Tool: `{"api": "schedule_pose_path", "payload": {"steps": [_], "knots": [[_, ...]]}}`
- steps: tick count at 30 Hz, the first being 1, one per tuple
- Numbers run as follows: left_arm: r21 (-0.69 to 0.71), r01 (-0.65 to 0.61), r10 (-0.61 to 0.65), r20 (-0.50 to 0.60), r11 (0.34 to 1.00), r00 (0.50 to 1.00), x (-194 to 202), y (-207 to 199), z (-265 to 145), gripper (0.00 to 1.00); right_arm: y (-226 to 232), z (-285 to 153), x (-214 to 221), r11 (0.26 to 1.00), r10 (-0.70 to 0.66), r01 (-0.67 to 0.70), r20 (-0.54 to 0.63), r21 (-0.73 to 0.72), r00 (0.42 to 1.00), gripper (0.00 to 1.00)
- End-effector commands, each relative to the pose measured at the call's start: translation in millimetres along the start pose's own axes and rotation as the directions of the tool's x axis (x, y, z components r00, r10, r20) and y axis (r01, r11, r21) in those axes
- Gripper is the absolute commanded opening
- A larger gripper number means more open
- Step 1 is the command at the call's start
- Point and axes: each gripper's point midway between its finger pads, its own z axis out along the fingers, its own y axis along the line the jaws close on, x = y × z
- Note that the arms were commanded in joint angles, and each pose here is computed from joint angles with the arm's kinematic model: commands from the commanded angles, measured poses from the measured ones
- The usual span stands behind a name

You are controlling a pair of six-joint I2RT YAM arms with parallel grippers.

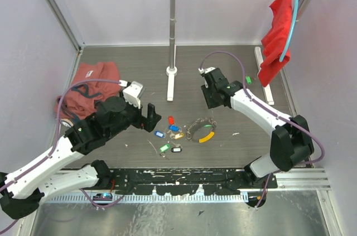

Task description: Put the keys on the keyring

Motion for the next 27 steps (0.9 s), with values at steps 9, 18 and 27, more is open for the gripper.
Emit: {"api": "schedule_pose_path", "payload": {"steps": [9, 18, 27], "knots": [[-0.013, 0.054, -0.054, -0.033, 0.998, 0.998, 11.7, 2.5, 15.8, 0.98, 17.2, -36.8, 14.2, 0.973, 0.173, -0.147, 0.138, -0.179, 0.975, 0.49], [0.002, 0.050, -0.050, -0.047, 0.999, 0.998, 14.2, 0.4, 20.4, 0.98, 19.9, -15.8, 51.7, 0.951, 0.265, -0.259, 0.012, -0.166, 0.964, 0.40], [0.004, 0.054, -0.054, -0.049, 0.999, 0.997, 15.8, 1.8, 20.8, 0.98, 24.3, 2.7, 60.9, 0.968, 0.184, -0.194, -0.077, -0.162, 0.980, 0.31]]}}
